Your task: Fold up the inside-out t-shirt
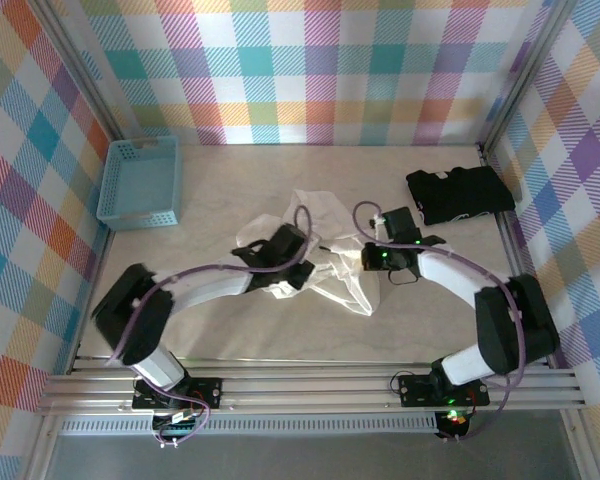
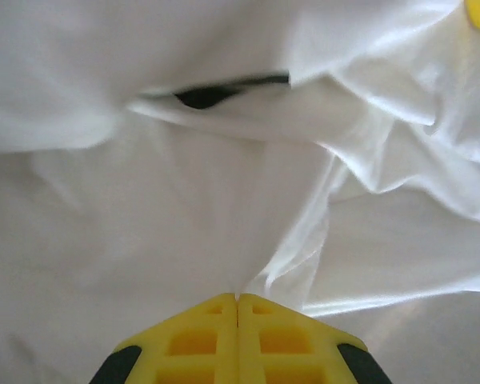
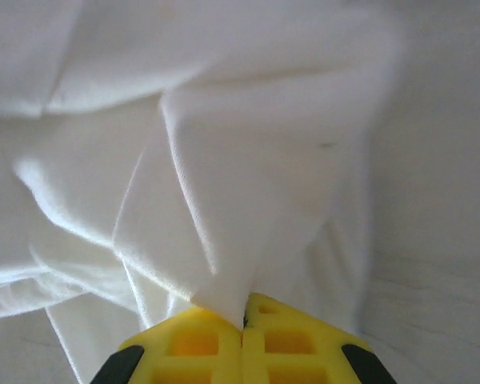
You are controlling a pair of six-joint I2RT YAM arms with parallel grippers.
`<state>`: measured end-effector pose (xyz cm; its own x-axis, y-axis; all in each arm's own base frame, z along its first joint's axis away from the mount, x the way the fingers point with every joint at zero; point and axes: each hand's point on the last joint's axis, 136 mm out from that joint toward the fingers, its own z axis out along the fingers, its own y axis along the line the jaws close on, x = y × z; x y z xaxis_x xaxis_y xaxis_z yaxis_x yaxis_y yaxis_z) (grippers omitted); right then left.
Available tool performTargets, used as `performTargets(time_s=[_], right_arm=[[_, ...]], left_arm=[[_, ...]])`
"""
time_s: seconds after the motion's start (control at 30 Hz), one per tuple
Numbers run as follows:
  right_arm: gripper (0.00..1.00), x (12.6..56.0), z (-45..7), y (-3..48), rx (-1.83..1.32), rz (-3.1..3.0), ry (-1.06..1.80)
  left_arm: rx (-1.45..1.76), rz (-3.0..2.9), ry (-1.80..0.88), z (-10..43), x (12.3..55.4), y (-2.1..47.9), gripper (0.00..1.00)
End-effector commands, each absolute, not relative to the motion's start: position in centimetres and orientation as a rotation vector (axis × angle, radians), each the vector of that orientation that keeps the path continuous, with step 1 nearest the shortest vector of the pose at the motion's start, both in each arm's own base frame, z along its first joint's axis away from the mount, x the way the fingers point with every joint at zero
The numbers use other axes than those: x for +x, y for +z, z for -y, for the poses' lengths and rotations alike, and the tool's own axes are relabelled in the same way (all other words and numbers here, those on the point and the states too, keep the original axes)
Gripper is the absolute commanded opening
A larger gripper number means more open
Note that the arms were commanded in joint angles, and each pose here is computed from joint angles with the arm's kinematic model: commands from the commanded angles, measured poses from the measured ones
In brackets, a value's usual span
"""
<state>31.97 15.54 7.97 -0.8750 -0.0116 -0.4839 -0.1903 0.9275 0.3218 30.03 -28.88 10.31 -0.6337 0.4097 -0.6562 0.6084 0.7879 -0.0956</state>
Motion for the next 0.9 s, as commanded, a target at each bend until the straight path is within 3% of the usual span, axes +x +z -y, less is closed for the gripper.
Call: performTargets(time_s=[0.0, 0.1, 0.3, 0.43, 0.6, 0.73, 0.83, 0.87], right_arm=[[0.03, 32.9, -12.2, 10.9, -0.098, -2.523, 0.33], [0.08, 33.1, -10.5, 11.5, -0.063, -2.512, 0.246], [0.44, 32.9, -12.3, 13.4, -0.177, -2.435, 0.25], [0.55, 31.3, -17.0, 16.5, -0.461, -2.225, 0.302], [0.63, 29.2, -22.8, 13.8, -0.703, -2.191, 0.438], [0.72, 30.6, -24.4, 10.4, -0.737, -2.244, 0.394], [0.7, 33.3, -24.5, 9.4, -0.695, -2.237, 0.29], [0.63, 33.9, -24.6, 9.5, -0.688, -2.226, 0.275]], left_arm=[[0.616, -2.249, -0.748, 29.0, 29.4, 16.0, 0.0], [0.542, -2.246, -0.773, 27.4, 29.6, 16.8, 0.0], [0.495, -2.287, -0.736, 26.3, 29.9, 16.1, 0.0], [0.449, -2.278, -0.766, 25.9, 29.9, 16.8, 0.0], [0.409, -2.258, -0.804, 25.5, 29.9, 18.0, 0.0], [0.396, -2.234, -0.833, 25.1, 29.6, 19.4, 0.0], [0.389, -2.222, -0.834, 24.7, 29.4, 20.1, 0.0], [0.384, -2.221, -0.83, 24.5, 29.4, 20.2, 0.0]])
